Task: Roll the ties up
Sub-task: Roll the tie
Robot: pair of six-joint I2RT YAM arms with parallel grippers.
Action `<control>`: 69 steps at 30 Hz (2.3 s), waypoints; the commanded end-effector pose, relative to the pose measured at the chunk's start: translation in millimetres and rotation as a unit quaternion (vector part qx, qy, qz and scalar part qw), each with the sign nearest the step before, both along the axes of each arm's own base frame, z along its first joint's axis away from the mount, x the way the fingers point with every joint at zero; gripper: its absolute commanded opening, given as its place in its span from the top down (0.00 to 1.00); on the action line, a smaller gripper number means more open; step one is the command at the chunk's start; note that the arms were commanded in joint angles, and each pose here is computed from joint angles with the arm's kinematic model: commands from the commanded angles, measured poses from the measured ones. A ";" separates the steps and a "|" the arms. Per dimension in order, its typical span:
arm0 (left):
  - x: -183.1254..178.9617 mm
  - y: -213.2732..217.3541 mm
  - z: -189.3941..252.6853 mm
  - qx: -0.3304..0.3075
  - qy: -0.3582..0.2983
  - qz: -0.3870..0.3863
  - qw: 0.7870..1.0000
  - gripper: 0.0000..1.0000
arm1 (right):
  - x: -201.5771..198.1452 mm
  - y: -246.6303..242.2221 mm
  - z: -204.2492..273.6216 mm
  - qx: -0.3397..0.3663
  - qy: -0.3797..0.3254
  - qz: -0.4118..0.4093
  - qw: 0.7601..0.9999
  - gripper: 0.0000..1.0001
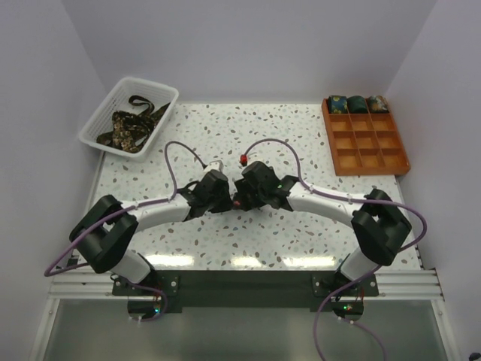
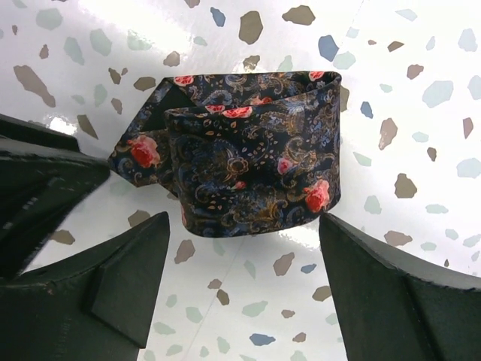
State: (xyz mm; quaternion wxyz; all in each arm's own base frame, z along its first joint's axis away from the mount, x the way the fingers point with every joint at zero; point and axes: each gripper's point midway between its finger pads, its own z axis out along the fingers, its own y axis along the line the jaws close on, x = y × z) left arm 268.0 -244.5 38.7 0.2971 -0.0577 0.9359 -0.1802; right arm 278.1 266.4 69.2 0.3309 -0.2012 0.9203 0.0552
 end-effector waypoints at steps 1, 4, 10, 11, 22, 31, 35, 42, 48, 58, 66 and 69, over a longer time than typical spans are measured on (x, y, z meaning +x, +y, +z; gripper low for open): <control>-0.2 -24.5 11.2 -0.065 -0.017 -0.023 0.997 0.66 | -4.7 -3.3 14.7 0.016 -0.005 -0.011 1.000 0.17; 6.1 -30.7 20.9 -0.074 -0.031 -0.028 0.996 0.68 | -5.3 -13.8 11.3 0.025 0.002 -0.025 0.999 0.23; 53.3 -21.1 71.9 -0.053 -0.103 0.000 0.993 0.68 | -15.8 -30.7 1.4 0.094 0.063 -0.042 0.993 0.39; 64.5 -24.1 86.4 -0.054 -0.122 -0.002 0.991 0.68 | -18.9 -33.0 -4.7 0.103 0.073 -0.045 0.991 0.41; 117.5 -69.1 66.9 -0.056 -0.116 -0.054 0.990 0.68 | -17.1 -25.3 -22.0 0.176 0.120 -0.068 0.975 0.83; 117.3 -85.0 39.0 -0.069 -0.085 -0.073 0.991 0.69 | -12.5 -12.2 -35.5 0.201 0.132 -0.071 0.968 0.89; 112.2 -91.9 28.6 -0.075 -0.068 -0.086 0.991 0.69 | -7.4 -11.2 -38.5 0.207 0.124 -0.078 0.967 0.92; 96.6 -104.2 12.3 -0.078 -0.045 -0.102 0.991 0.72 | 3.1 -10.2 -35.3 0.220 0.098 -0.088 0.967 0.92; 102.5 -97.6 21.3 -0.073 -0.057 -0.086 0.992 0.72 | 3.3 -9.4 -31.5 0.222 0.097 -0.085 0.966 0.91; 133.4 -35.0 98.2 -0.069 -0.120 0.008 0.990 0.60 | -5.1 -52.8 -8.7 0.158 0.092 -0.063 0.981 0.63; 75.1 -43.5 114.5 -0.116 -0.096 0.008 0.989 0.56 | 29.7 -71.3 11.1 0.189 0.094 -0.074 0.975 0.47; 49.3 -59.5 104.9 -0.120 -0.073 -0.011 0.990 0.52 | 43.8 -68.4 15.2 0.208 0.095 -0.071 0.971 0.47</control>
